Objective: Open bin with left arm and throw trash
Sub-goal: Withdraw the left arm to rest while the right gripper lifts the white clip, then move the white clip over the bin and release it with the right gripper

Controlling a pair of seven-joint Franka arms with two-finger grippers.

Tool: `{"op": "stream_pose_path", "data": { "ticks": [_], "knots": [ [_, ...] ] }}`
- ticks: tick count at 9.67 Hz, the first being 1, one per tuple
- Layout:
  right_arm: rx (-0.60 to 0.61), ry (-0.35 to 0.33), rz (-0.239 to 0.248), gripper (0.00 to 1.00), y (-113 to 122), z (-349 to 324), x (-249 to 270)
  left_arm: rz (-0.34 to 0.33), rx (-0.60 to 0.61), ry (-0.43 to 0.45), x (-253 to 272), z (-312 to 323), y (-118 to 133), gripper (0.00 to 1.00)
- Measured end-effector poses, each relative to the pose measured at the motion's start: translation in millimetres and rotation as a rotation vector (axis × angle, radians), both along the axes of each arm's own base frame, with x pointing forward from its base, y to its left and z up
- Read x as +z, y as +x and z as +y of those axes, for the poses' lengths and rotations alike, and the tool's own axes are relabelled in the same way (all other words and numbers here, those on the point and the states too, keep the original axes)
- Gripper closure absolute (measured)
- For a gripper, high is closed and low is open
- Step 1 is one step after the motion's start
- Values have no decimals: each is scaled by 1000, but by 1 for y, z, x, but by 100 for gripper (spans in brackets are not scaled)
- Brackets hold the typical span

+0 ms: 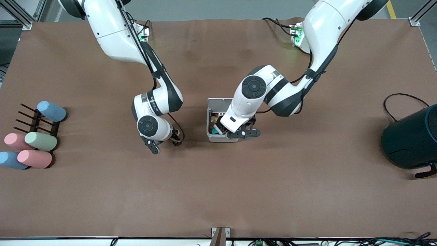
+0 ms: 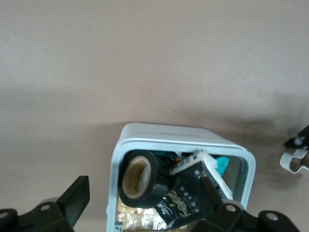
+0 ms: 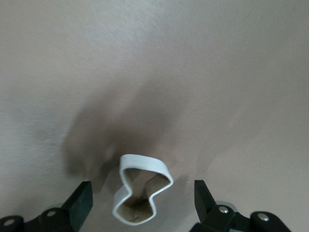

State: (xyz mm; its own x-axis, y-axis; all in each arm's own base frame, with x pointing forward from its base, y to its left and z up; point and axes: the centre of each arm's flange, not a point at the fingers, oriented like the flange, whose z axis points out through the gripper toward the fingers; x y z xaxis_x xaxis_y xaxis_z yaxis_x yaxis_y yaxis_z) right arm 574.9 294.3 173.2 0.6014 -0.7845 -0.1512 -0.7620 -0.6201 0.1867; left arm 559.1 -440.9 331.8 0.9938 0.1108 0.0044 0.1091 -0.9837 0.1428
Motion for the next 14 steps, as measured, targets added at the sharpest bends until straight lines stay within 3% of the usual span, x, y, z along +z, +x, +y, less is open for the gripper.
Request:
{"op": "stream_pose_path", "data": {
  "ticks": [3,5,7,9,11,13,14],
  "knots": [
    [5,5,-13,62,-1,7,2,-30,96,62,72,89,49,0],
    [-1,6,-14,78,1,5,6,-13,58,132,126,144,65,0],
    [-16,14,-33,88,12,-1,15,-12,-17,171,169,194,70,0],
    [-72,76,-72,93,42,5,65,14,-75,149,221,247,60,0],
    [-137,159,-170,93,65,40,151,13,-101,170,286,297,29,0],
    [-106,200,-199,93,46,95,186,5,-131,197,321,342,5,0],
    [-79,210,-204,94,21,137,189,16,-152,209,319,359,2,0]
  ]
}}
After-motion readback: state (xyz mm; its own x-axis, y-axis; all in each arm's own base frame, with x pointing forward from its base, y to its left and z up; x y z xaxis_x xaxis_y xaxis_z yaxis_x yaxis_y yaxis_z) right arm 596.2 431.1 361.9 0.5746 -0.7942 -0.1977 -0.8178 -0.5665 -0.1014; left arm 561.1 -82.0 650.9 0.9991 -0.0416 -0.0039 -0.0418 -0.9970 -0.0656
